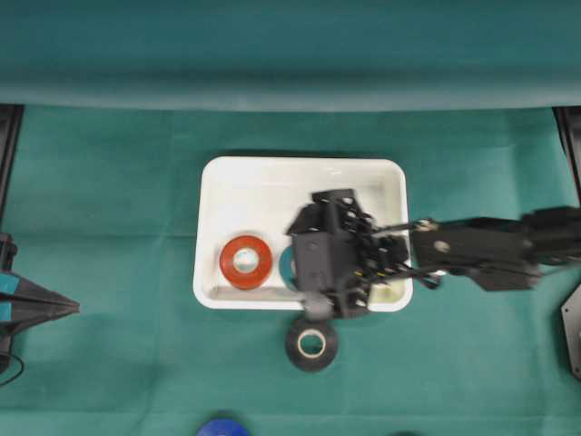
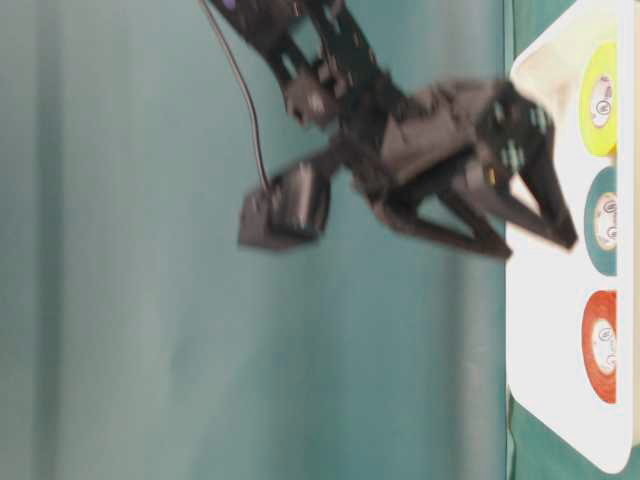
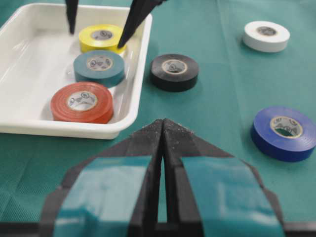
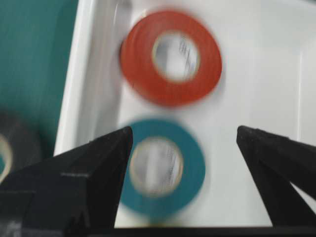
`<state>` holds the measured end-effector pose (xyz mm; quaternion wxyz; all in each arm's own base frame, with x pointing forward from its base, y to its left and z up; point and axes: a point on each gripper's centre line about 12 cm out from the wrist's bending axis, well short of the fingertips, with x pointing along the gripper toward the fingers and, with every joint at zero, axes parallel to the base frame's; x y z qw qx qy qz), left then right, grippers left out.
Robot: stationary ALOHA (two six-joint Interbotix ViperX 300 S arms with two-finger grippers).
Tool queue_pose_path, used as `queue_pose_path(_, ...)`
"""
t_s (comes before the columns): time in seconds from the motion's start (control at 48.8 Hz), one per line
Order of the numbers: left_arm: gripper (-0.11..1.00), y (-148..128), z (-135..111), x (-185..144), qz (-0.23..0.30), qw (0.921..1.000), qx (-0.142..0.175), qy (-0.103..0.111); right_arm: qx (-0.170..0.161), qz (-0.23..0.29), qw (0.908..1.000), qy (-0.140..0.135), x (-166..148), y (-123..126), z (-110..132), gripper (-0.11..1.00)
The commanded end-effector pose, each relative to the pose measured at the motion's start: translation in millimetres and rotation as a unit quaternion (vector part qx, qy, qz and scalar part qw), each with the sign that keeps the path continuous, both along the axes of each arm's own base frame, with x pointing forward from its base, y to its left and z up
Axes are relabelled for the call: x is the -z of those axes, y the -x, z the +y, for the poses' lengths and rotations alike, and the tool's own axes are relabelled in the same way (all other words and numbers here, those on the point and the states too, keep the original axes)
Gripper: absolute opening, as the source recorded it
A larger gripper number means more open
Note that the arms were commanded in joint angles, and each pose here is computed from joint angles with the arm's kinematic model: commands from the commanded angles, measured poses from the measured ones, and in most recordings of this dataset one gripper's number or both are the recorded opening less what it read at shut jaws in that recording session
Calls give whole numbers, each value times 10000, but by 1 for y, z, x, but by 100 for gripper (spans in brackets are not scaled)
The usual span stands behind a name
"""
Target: Put the tape into the white case with the right arm.
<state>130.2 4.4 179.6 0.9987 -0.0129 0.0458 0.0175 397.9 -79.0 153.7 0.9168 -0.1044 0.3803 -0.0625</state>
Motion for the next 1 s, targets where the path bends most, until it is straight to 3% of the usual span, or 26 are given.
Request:
queue_pose_path(0.0, 0, -1, 0, -4, -62, 10000, -10, 5, -15, -228, 9997, 24, -19, 16, 3, 62)
queue_pose_path(0.205, 0, -1, 0, -4, -62, 10000, -10, 5, 10, -151, 9999, -40, -18, 66, 12, 62)
queue_pose_path(0.533, 0, -1, 0, -4, -62, 10000, -10, 5, 292, -228, 9985, -403, -10, 133, 25, 62)
queue_pose_path(0.759, 0, -1, 0, -4, -54, 10000, -10, 6, 373, -487, 9961, -627, -6, 170, 34, 62)
queue_pose_path(0.984, 0, -1, 0, -4, -62, 10000, -10, 5, 387, -598, 9954, -643, -3, 191, 38, 62)
